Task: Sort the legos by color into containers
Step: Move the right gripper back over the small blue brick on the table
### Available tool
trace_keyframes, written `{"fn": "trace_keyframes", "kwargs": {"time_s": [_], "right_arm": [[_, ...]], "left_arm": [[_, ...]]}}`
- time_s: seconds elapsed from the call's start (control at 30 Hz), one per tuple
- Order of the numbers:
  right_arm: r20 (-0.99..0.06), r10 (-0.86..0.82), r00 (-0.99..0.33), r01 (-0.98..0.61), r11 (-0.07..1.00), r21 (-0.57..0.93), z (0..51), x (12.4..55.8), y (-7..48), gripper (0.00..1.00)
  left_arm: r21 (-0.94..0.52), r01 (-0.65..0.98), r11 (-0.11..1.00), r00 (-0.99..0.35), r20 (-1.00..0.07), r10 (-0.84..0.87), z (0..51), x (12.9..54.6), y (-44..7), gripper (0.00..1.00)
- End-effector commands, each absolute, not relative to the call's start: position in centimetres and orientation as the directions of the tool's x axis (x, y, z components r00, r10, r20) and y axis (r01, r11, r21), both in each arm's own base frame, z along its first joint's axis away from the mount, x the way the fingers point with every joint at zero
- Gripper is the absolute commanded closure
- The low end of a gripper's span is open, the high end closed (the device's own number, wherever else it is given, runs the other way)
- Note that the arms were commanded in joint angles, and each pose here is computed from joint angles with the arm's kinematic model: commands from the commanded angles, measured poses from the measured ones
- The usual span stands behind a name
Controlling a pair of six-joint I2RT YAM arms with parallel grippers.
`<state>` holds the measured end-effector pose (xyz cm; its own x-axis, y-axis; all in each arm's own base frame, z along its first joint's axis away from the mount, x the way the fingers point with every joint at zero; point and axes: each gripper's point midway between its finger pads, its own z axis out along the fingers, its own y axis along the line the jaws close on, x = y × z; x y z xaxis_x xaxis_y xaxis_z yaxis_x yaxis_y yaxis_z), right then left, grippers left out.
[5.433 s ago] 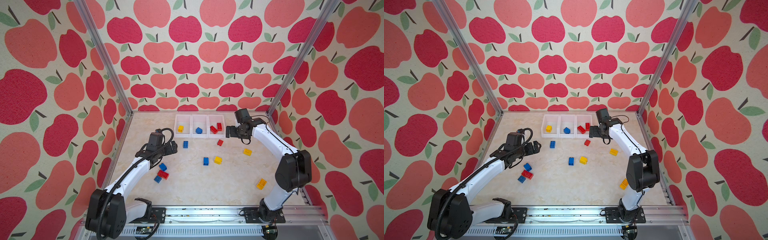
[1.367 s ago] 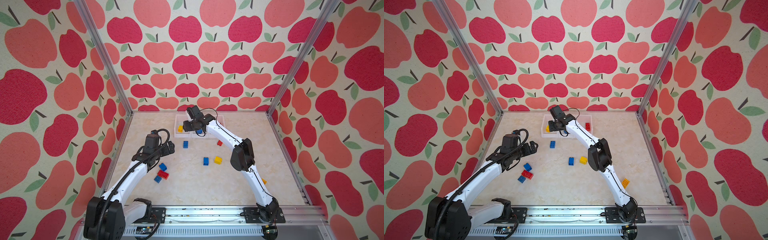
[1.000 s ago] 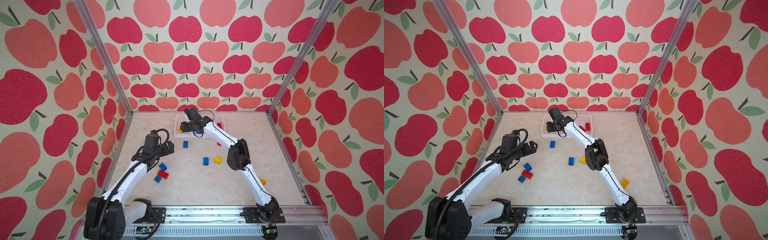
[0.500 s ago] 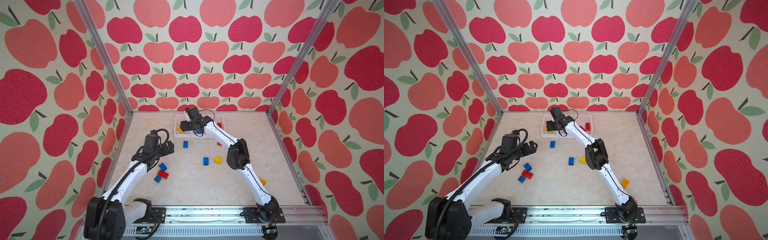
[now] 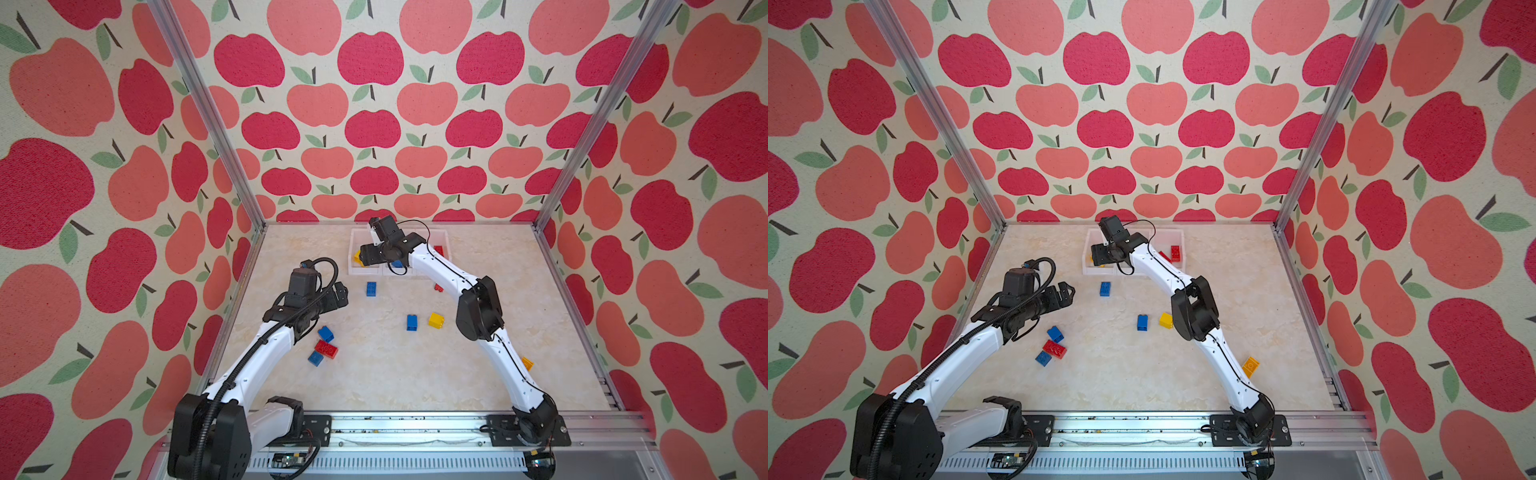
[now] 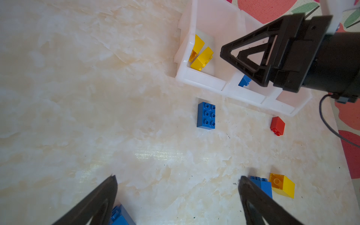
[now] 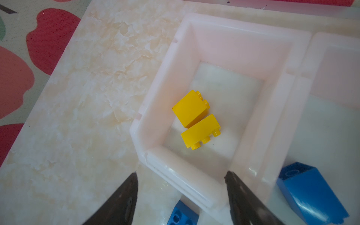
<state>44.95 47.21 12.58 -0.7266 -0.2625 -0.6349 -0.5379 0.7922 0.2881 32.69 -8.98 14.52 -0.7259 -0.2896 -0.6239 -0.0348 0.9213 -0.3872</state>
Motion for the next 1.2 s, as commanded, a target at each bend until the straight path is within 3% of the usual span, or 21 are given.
{"fn": "trace_keyframes", "kwargs": {"time_s": [0.0,0.3,0.53,0.8,1.17], "right_arm": [[-0.687,-0.260,-0.679,-0.583,0.760,0.288,17.5,43.3,47.0,0.26],[-0.637,-0.298,-0.711,-0.565,0.781,0.266,17.8,39.0,42.3,0.23],[-0.468,-0.298,-0.832,-0.449,0.857,0.253,15.1,34.4,37.5,0.23],[-0.353,-0.261,-0.898,-0.339,0.924,0.178,12.6,30.1,34.5,0.23],[-0.263,-0.180,-0.948,-0.216,0.970,0.116,9.7,27.7,31.8,0.28]], "left_arm": [[-0.391,-0.033,0.920,-0.735,-0.614,-0.287,14.7,32.5,-9.0,0.01],[-0.391,-0.033,0.920,-0.738,-0.611,-0.287,14.5,32.4,-9.0,0.01],[-0.399,-0.035,0.916,-0.738,-0.608,-0.293,14.3,32.4,-9.1,0.01],[-0.406,-0.035,0.913,-0.742,-0.601,-0.295,14.0,32.6,-9.4,0.01],[-0.408,-0.037,0.912,-0.743,-0.599,-0.298,13.8,32.5,-9.4,0.01]]}}
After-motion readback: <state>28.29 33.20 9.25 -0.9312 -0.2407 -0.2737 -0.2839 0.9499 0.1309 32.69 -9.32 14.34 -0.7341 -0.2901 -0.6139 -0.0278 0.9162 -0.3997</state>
